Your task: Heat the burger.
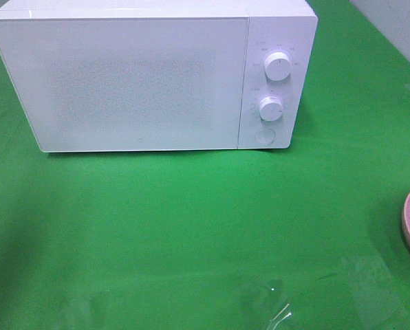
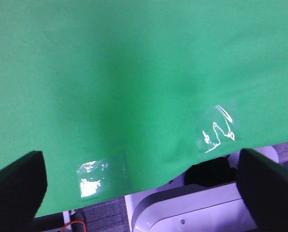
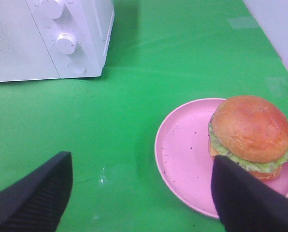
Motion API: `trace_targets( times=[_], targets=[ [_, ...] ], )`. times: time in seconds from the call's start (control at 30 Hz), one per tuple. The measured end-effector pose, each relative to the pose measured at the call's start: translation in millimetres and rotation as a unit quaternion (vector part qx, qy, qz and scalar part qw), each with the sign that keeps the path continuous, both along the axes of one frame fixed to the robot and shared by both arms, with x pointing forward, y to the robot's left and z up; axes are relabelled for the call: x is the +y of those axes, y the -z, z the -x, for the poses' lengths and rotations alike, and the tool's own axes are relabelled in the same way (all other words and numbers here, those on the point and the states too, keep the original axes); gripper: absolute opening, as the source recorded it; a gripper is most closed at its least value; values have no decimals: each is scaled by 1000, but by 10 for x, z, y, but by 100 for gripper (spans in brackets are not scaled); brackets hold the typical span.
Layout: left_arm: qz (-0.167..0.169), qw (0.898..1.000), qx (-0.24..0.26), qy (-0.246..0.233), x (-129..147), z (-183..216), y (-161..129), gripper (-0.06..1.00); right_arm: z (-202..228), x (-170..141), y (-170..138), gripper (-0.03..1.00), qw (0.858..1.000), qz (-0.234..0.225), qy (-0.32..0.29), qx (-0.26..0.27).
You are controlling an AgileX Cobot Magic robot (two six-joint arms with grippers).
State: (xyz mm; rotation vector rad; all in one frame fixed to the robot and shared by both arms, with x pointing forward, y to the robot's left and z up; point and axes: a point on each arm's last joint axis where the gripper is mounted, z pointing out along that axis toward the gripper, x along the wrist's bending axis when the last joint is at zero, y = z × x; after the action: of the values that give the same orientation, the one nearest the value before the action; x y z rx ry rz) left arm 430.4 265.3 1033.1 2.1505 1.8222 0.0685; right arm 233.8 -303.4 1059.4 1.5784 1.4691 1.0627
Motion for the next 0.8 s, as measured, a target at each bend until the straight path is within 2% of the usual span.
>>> trace_targets(
  times=[0.03, 0.2, 0.27, 0.4, 0.43, 0.47, 0.5, 0.53, 0.57, 0.6, 0.63, 0.67, 0.7, 0.73, 0.77, 0.8],
  targets=[
    [12, 1000, -6, -9, 62, 71, 3, 99, 0, 0, 0, 74, 1000, 0, 0, 0],
    [9, 1000, -21, -18, 120, 235, -6, 99, 0, 0, 0, 74, 1000, 0, 0, 0],
    [-15, 997, -50, -53, 196, 526, -8, 99, 0, 0, 0, 74, 1000, 0, 0, 0],
    [-34, 992, -88, -84, 258, 747, -31, 99, 0, 0, 0, 74, 1000, 0, 0, 0],
    [-40, 986, -125, -101, 290, 903, -56, 99, 0, 0, 0, 74, 1000, 0, 0, 0],
    [-40, 986, -125, -101, 290, 903, -56, 99, 0, 0, 0, 74, 1000, 0, 0, 0],
    [-40, 979, -165, -110, 309, 1041, -115, 99, 0, 0, 0, 74, 1000, 0, 0, 0],
    [-40, 979, -165, -110, 309, 1041, -115, 99, 0, 0, 0, 74, 1000, 0, 0, 0],
    [-37, 972, -204, -113, 317, 1181, -156, 99, 0, 0, 0, 74, 1000, 0, 0, 0],
    [-37, 972, -204, -113, 317, 1181, -156, 99, 0, 0, 0, 74, 1000, 0, 0, 0],
    [-35, 968, -221, -114, 320, 1262, -163, 99, 0, 0, 0, 74, 1000, 0, 0, 0],
    [-31, 959, -257, -115, 325, 1409, -184, 99, 0, 0, 0, 74, 1000, 0, 0, 0],
    [-31, 959, -257, -115, 325, 1409, -184, 99, 0, 0, 0, 74, 1000, 0, 0, 0],
    [-26, 949, -292, -116, 328, 1538, -213, 99, 0, 0, 0, 74, 1000, 0, 0, 0],
    [-26, 949, -292, -116, 328, 1538, -213, 99, 0, 0, 0, 74, 1000, 0, 0, 0],
    [-24, 936, -331, -116, 337, 1670, -237, 99, 0, 0, 0, 74, 1000, 0, 0, 0]
  ],
)
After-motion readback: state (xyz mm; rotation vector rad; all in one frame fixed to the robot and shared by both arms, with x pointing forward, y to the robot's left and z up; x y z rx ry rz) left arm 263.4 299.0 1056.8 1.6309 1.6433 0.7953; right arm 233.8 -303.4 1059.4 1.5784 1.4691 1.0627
